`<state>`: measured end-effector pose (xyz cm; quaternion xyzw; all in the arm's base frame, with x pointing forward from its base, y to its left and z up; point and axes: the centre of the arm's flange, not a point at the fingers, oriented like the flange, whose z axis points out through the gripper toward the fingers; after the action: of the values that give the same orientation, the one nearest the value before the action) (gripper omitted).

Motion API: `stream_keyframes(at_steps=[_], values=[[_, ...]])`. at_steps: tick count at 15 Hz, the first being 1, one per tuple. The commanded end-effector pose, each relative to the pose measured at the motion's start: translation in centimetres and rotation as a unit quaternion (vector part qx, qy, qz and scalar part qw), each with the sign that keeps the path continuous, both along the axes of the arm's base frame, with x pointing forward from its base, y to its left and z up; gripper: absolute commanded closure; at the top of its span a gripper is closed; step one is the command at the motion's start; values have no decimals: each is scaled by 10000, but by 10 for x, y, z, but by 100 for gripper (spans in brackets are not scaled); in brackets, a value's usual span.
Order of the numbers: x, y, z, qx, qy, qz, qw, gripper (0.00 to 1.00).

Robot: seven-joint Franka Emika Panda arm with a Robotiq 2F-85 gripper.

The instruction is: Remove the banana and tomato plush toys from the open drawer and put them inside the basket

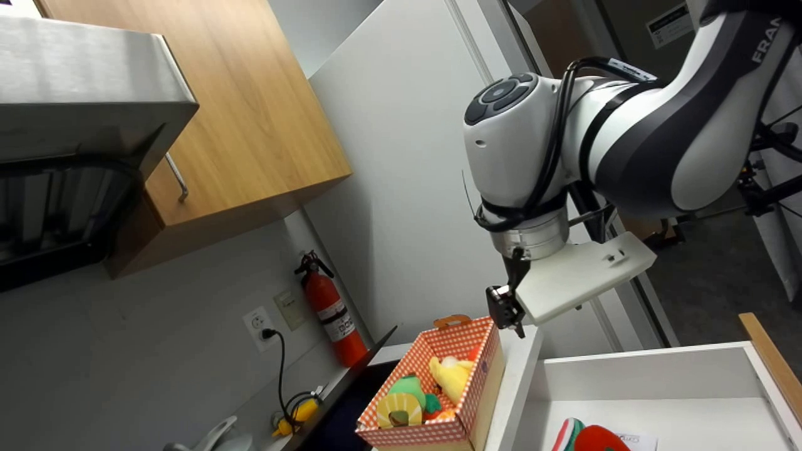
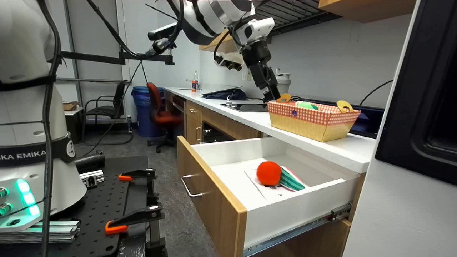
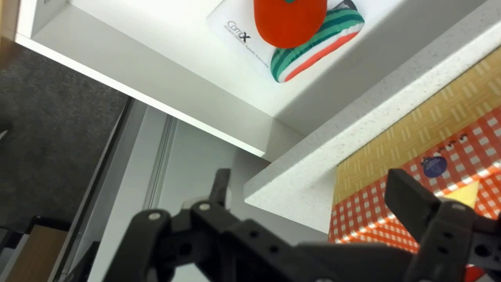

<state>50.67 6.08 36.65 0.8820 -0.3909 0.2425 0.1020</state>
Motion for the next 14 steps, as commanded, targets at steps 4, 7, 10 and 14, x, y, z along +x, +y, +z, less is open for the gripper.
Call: stream_keyframes(at_steps=[4,7,10,14], values=[[9,-10,-36,30,255,83,9996,0],[14,-14,-53,-9,382,87,9992,0],[18,-16,-66,-14,454,133,9989,0],[24,-13,-79,63,445,245,9987,0]])
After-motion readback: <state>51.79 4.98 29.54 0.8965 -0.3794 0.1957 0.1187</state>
